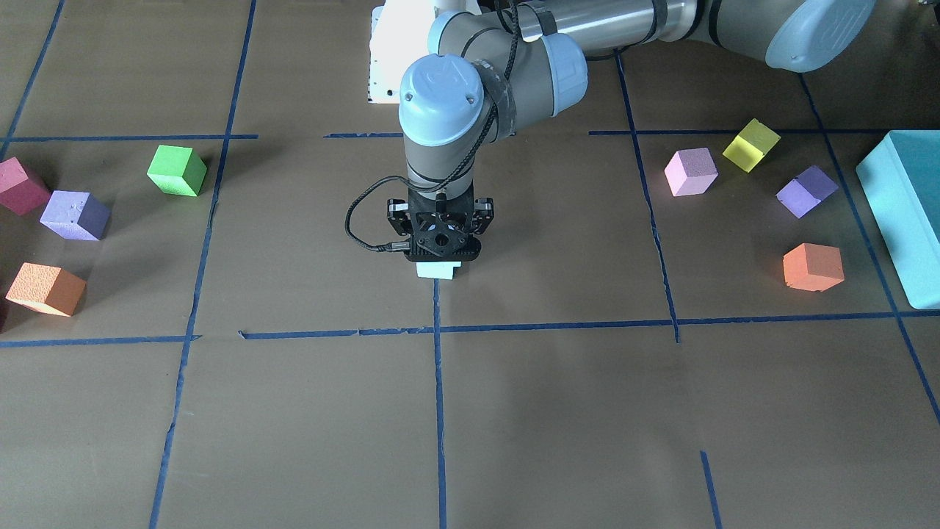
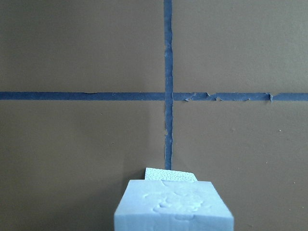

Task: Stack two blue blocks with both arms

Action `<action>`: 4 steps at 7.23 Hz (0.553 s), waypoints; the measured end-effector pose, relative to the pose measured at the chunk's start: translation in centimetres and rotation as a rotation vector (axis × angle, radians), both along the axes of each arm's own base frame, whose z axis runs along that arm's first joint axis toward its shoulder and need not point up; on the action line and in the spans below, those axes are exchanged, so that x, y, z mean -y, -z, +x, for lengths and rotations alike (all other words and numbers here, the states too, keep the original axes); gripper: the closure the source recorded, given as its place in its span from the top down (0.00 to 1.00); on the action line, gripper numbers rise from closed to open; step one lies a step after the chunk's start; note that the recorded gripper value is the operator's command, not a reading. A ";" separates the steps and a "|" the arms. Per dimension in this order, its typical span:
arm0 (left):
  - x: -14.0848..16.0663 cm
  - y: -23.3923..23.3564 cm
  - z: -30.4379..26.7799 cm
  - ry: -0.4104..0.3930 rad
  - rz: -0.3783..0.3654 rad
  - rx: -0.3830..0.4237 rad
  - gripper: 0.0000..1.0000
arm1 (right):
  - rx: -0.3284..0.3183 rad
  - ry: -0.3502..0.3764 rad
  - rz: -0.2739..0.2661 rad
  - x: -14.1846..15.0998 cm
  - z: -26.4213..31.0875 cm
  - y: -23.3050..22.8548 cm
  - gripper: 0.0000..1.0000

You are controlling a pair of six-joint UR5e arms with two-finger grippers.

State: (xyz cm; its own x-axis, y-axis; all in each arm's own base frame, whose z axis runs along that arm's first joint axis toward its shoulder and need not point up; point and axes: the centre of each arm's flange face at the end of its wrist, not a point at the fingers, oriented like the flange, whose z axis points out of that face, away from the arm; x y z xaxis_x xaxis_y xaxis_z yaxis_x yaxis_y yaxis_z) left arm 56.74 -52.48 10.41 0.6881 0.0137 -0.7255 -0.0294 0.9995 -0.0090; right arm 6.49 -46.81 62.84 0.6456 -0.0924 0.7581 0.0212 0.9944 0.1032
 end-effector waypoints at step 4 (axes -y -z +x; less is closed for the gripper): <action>-1.0 -0.6 1.7 -0.043 0.018 0.008 0.08 | 0.001 -0.008 -0.002 0.4 0.0 0.4 1.00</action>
State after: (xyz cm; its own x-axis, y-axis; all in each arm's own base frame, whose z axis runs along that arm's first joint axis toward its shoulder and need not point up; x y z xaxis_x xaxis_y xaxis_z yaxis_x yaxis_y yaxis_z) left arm 58.41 -51.45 10.98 0.6925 0.0559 -0.7193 -0.0720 0.9974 0.0082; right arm 6.50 -47.26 62.47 0.6459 -0.0859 0.7585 0.0130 0.9947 0.1016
